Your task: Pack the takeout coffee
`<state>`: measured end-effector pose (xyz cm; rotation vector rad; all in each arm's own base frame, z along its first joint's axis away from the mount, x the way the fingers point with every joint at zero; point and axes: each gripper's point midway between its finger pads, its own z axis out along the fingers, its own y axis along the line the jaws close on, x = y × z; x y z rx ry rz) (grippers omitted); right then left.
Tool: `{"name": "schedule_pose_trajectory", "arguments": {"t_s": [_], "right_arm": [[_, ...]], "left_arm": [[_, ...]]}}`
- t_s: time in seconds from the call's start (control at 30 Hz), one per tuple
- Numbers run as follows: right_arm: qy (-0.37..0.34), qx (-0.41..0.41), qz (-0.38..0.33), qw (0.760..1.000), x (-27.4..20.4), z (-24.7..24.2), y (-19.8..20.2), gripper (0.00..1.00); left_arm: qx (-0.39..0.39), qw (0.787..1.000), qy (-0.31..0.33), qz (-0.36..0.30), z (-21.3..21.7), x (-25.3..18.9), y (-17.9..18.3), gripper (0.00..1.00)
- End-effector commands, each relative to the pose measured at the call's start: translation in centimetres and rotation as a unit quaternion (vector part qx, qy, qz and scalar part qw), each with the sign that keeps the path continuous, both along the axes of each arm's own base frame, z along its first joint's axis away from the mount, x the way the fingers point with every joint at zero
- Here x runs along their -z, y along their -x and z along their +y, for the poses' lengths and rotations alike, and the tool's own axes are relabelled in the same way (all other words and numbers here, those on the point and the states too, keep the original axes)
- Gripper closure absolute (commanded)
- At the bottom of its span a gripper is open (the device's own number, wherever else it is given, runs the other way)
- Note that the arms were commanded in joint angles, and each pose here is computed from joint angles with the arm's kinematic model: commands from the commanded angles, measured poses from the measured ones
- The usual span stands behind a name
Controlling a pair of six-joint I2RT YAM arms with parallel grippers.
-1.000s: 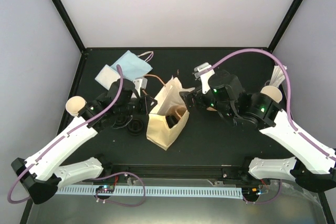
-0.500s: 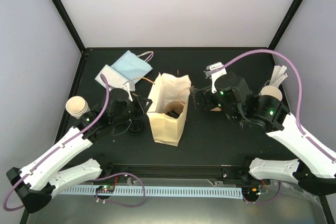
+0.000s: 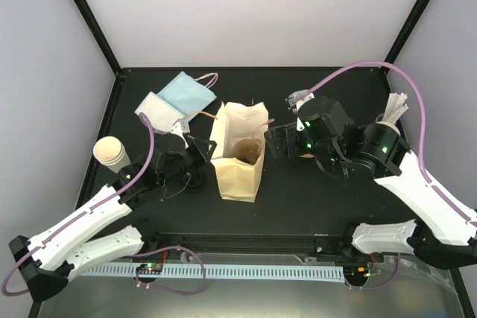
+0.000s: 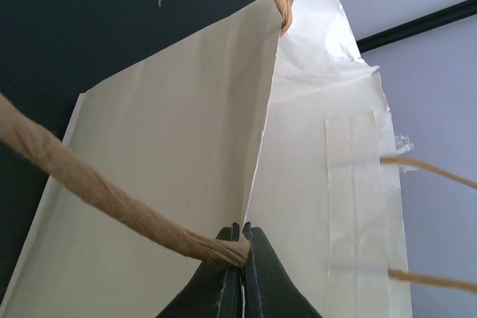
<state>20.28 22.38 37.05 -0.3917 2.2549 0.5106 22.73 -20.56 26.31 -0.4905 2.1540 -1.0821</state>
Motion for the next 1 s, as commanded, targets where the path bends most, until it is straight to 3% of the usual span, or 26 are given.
{"name": "schedule_pose_trajectory", "arguments": {"t_s": [0.0, 0.33, 0.77, 0.9, 0.97], "right_arm": [[-0.007, 0.011, 0.076, 0.997, 2.5, 0.4, 1.2, 0.08], [-0.022, -0.004, 0.103, 0.994, 5.5, 3.3, 0.5, 0.1], [0.043, 0.054, 0.085, 0.994, 9.0, 4.5, -2.3, 0.14], [0.086, 0.104, 0.058, 0.989, 9.5, 3.0, -3.9, 0.29], [0.1, 0.124, 0.032, 0.987, 9.4, 2.2, -4.7, 0.38]], "left_arm": [[-0.024, 0.999, 0.027, -0.024, 0.0, -1.6, -0.7, 0.98], [-0.025, 0.999, 0.022, -0.024, -0.2, -1.1, -0.9, 0.99], [-0.029, 0.999, 0.018, -0.018, -0.4, -0.5, -0.8, 0.98], [-0.028, 0.999, 0.018, -0.019, -0.4, -0.5, -0.8, 0.96], [-0.022, 0.999, 0.011, -0.03, -0.5, -0.7, -0.8, 0.87]]}}
